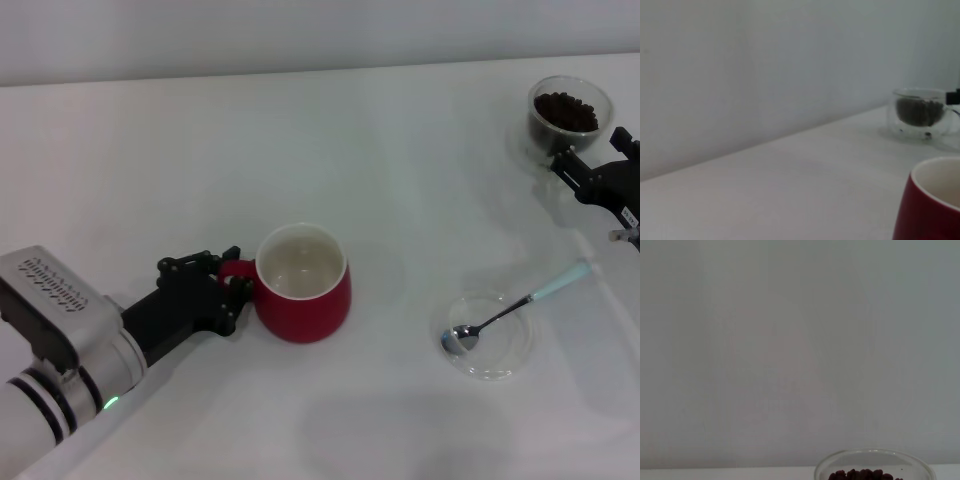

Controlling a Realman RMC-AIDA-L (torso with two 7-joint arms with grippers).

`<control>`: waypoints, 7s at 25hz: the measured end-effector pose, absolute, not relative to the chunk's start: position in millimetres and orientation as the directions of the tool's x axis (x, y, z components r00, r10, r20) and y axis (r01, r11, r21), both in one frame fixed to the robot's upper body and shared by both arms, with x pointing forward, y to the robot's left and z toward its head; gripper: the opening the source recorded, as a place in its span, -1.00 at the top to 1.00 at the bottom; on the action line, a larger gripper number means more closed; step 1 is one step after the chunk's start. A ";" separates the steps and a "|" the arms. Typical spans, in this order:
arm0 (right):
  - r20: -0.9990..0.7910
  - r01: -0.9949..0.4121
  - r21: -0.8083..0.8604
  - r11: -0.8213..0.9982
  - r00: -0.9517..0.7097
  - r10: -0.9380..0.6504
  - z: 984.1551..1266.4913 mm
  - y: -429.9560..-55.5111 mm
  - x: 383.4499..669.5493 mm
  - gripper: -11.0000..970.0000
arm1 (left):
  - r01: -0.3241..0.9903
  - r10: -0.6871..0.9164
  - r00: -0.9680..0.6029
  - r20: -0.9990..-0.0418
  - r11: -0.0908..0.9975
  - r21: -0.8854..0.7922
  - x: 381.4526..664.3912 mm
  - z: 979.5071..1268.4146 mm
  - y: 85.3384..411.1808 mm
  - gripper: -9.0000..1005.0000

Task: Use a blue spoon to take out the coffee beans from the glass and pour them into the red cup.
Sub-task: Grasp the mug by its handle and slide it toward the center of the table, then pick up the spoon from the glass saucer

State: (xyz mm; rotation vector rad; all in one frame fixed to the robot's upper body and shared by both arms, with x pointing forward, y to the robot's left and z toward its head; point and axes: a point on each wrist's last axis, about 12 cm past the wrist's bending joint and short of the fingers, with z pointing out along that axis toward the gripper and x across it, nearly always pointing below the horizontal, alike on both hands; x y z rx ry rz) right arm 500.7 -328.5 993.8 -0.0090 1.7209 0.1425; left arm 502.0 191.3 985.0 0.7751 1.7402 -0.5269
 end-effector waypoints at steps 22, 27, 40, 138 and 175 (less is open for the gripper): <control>-0.984 -0.088 0.085 0.993 -0.164 0.069 991.1 -330.2 495.0 -0.80 | 0.740 0.220 -0.175 -0.960 0.672 0.019 492.7 983.5 189.4 0.35; -0.984 -0.091 0.084 0.992 -0.162 0.069 991.4 -329.8 495.1 -0.80 | 0.738 0.219 -0.176 -0.960 0.675 0.018 491.3 982.9 191.2 0.05; -0.984 -0.093 0.085 0.992 -0.164 0.069 990.9 -329.4 494.4 -0.80 | 0.733 0.177 -0.149 -0.973 0.680 0.011 480.7 983.7 202.0 -0.21; -0.465 -0.064 0.851 0.522 -0.555 0.690 990.3 -364.2 401.4 -0.79 | 0.246 0.034 -0.024 -0.999 0.969 0.027 459.4 997.7 324.5 -0.19; -0.442 -0.039 0.860 0.509 -0.555 0.705 983.6 -352.0 408.5 0.02 | 0.264 0.034 -0.035 -0.999 0.964 0.024 465.7 997.3 318.5 -0.19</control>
